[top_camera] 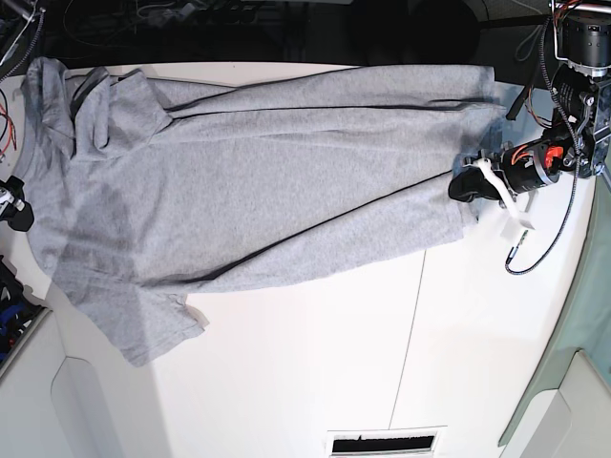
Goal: Layout the t-shirt on the table in an organized manner, then fold the t-shirt properly
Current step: 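Release the shirt with the left gripper and move it along the shirt edge, then grasp the shirt side edge with the left gripper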
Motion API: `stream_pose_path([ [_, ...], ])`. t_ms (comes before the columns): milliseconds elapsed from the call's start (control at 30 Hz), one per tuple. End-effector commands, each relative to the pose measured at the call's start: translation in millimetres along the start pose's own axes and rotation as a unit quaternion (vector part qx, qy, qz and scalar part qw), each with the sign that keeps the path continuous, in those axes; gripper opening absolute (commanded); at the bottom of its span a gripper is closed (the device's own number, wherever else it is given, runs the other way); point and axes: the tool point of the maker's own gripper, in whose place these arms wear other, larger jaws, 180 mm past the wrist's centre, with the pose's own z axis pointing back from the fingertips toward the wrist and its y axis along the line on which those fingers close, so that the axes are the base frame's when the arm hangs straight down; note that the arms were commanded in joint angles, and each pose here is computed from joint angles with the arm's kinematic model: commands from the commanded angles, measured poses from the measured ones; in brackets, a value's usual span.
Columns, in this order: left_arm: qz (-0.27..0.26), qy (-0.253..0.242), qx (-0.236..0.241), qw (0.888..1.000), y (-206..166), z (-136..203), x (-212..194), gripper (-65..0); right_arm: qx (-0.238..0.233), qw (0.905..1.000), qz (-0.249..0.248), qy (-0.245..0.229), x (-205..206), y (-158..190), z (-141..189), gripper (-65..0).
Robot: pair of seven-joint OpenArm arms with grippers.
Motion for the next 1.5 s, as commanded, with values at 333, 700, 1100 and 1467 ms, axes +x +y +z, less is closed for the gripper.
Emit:
stream_pose_path([
  [333, -0.108, -0.156, 0.016, 0.982, -11, 22, 149, -65.0, -0.006, 0.9996, 0.017, -0.024, 21, -3, 7, -38.9],
  [700, -0.059, -0.208, 0.053, 0.975, 34, 17, 197, -64.1, -0.004, 0.9996, 0.016, -0.025, 21, -3, 7, -38.9],
  [1100, -0.037, -0.199, 0.066, 0.977, 51, 10, 182, -34.4, -0.001, 0.9996, 0.014, -0.023, 21, -2, 7, -38.9],
  [1467, -0.056, -0.161, 0.087, 0.982, 53, -6, 165, -34.4, -0.031, 0.9953, 0.032, -0.086, 70, -10, 13, -29.9],
])
